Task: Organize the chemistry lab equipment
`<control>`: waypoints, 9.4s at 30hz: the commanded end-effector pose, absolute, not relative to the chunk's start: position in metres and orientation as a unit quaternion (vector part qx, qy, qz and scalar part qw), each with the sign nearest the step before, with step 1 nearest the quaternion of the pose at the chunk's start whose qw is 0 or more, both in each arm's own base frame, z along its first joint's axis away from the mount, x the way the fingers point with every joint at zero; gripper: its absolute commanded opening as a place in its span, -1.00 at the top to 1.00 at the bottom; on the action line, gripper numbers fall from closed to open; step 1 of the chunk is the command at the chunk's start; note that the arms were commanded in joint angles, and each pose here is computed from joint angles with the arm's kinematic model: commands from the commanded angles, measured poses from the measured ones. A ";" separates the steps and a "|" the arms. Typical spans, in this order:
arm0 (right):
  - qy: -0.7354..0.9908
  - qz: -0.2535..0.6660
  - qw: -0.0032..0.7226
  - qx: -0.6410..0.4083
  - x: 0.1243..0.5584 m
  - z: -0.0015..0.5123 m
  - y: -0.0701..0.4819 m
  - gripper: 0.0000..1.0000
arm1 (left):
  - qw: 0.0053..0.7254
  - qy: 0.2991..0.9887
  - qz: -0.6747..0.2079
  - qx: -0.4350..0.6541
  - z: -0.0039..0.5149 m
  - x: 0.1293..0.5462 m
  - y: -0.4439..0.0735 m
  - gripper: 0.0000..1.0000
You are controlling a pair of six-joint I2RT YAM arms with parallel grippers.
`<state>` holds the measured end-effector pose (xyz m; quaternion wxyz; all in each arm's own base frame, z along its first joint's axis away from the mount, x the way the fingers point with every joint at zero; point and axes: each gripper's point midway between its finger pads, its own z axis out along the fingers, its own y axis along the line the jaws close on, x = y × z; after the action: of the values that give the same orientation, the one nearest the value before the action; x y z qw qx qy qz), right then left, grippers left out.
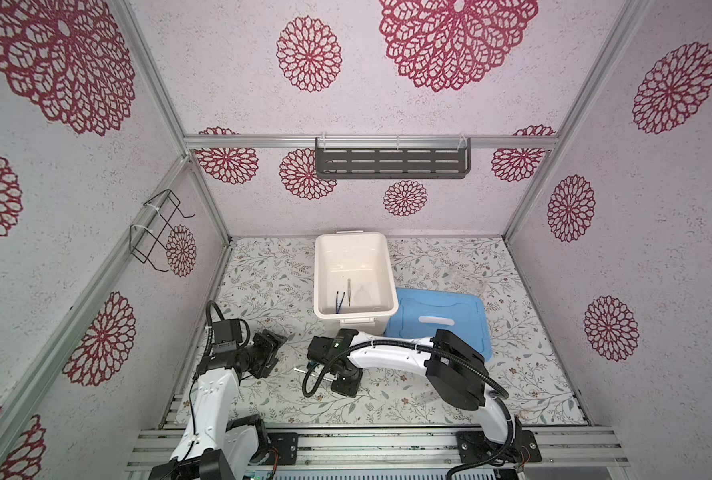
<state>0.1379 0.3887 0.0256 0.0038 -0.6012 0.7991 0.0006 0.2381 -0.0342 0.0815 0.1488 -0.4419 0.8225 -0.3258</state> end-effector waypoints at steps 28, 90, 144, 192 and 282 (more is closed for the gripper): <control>0.821 0.065 0.104 -0.558 0.154 0.057 0.433 0.96 | 0.056 0.849 -0.271 -0.450 0.036 0.227 -0.059 -0.29; 0.814 0.208 0.271 -0.470 0.181 0.166 0.476 1.00 | 0.177 0.832 -0.376 -0.367 0.181 0.257 -0.070 -0.44; 0.964 0.081 0.240 -0.078 0.426 0.085 0.387 1.00 | 0.240 0.828 -0.352 -0.365 0.174 0.281 -0.046 -0.66; 0.874 0.178 0.429 -0.144 0.410 0.293 0.362 0.33 | 0.278 0.843 -0.279 -0.368 0.190 0.297 0.011 -0.70; 0.729 0.060 -0.045 0.681 0.341 0.014 0.098 0.14 | 0.285 0.883 -0.256 -0.270 0.183 0.291 -0.031 -0.65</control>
<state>0.3585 0.1109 0.0299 -0.0376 0.6547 0.7451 0.1218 0.2928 -0.0322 0.1833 0.2801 -0.2798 0.8794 -0.2644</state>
